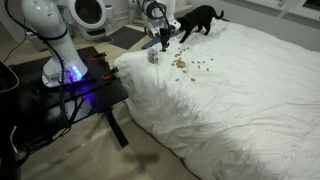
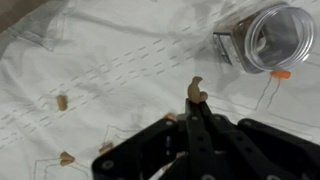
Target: Pick up some of the objects on the bed and place them in the jar
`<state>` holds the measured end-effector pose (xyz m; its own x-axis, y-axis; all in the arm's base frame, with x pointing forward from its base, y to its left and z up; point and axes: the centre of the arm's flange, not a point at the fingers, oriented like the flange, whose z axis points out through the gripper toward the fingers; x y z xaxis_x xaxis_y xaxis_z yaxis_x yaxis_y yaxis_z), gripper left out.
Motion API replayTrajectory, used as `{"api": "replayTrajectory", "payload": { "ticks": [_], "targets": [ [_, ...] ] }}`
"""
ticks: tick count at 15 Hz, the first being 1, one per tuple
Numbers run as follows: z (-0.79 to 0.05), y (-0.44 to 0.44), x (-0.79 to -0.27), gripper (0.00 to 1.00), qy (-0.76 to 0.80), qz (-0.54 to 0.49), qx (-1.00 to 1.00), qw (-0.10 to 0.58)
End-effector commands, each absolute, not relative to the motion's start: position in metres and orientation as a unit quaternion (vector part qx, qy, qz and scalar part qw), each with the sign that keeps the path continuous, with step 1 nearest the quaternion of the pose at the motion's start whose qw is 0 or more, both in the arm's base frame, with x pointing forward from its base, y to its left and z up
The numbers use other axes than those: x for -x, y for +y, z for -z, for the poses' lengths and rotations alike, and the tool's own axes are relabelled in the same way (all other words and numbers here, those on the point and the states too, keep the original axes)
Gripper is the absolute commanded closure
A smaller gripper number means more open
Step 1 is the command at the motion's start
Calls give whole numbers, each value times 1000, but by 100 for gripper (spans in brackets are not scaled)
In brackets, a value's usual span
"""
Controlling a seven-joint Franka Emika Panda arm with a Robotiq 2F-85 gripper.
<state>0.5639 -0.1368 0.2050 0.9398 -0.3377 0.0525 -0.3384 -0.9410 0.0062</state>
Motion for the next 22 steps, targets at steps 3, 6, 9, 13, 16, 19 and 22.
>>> {"api": "replayTrajectory", "payload": {
  "ticks": [3, 6, 9, 13, 16, 19, 22],
  "targets": [
    [-214, -87, -537, 99, -117, -9, -993, 15],
    [-212, -68, -531, 99, -90, -4, -996, 17],
    [-214, -52, -528, 99, -69, -2, -997, 20],
    [-212, -40, -528, 99, -55, -1, -998, 15],
    [-208, -35, -530, 99, -48, -14, -999, 15],
    [-205, -33, -534, 99, -44, -20, -999, 10],
    [-203, -32, -537, 99, -40, -27, -999, 4]
  ]
}}
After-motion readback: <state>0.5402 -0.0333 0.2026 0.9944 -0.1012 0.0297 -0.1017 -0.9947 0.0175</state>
